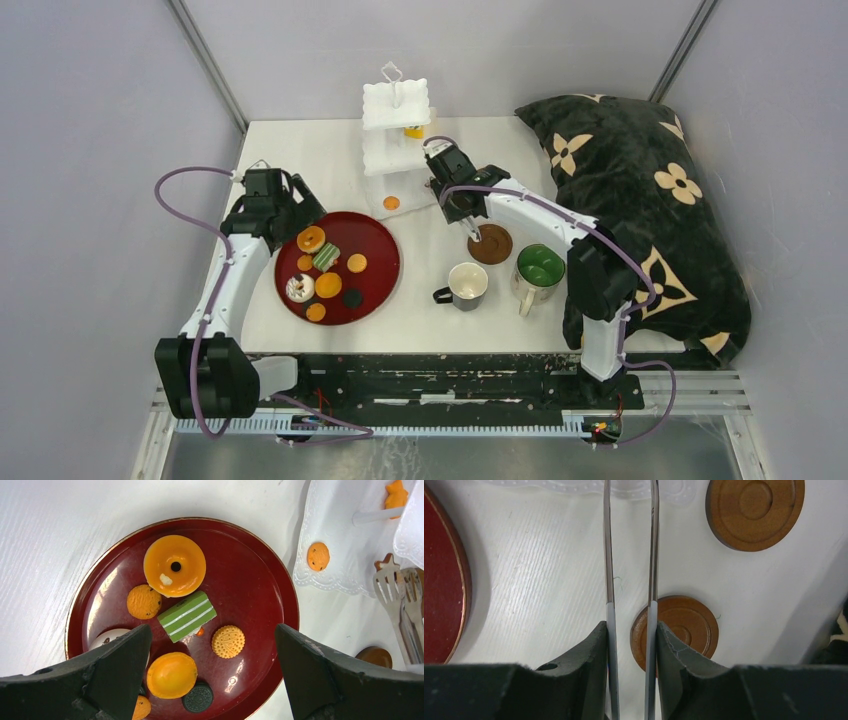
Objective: Serve the afternoon tea
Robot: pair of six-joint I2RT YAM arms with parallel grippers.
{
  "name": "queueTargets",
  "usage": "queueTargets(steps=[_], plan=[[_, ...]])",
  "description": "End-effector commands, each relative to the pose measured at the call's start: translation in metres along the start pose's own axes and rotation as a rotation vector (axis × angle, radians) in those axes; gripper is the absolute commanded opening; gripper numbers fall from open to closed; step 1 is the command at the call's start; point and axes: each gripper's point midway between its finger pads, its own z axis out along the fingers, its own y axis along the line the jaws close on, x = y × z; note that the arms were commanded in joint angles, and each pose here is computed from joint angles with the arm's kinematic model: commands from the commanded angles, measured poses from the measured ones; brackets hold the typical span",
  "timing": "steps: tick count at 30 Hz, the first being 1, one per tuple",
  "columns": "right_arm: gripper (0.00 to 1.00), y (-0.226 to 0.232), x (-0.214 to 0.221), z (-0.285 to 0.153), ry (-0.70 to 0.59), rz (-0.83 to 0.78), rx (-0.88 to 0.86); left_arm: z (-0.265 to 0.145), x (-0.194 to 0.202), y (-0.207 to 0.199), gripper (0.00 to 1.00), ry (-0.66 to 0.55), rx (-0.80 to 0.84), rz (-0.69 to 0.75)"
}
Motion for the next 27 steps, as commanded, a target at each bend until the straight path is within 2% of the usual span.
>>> queueTargets(steps=[1, 8, 17, 21, 27], plan=[[0.20, -0.001, -0.034, 0.007, -0.090, 0.060, 0.008, -0.008, -0.018, -0.012, 1.00, -0.040, 0.049, 0.055], [0.39, 0.000, -0.039, 0.016, -0.095, 0.082, -0.002, -0.012, -0.021, -0.012, 1.00, -0.052, 0.050, 0.051], [0.50, -0.005, -0.047, -0.002, -0.131, 0.096, -0.010, -0.016, -0.020, -0.008, 1.00, -0.059, 0.038, 0.046], [0.49, -0.008, -0.047, -0.013, -0.149, 0.105, -0.011, -0.018, -0.020, -0.008, 1.00, -0.062, 0.038, 0.042], [0.37, -0.014, -0.044, -0.043, -0.185, 0.120, -0.035, -0.020, -0.020, -0.006, 1.00, -0.067, 0.032, 0.041]])
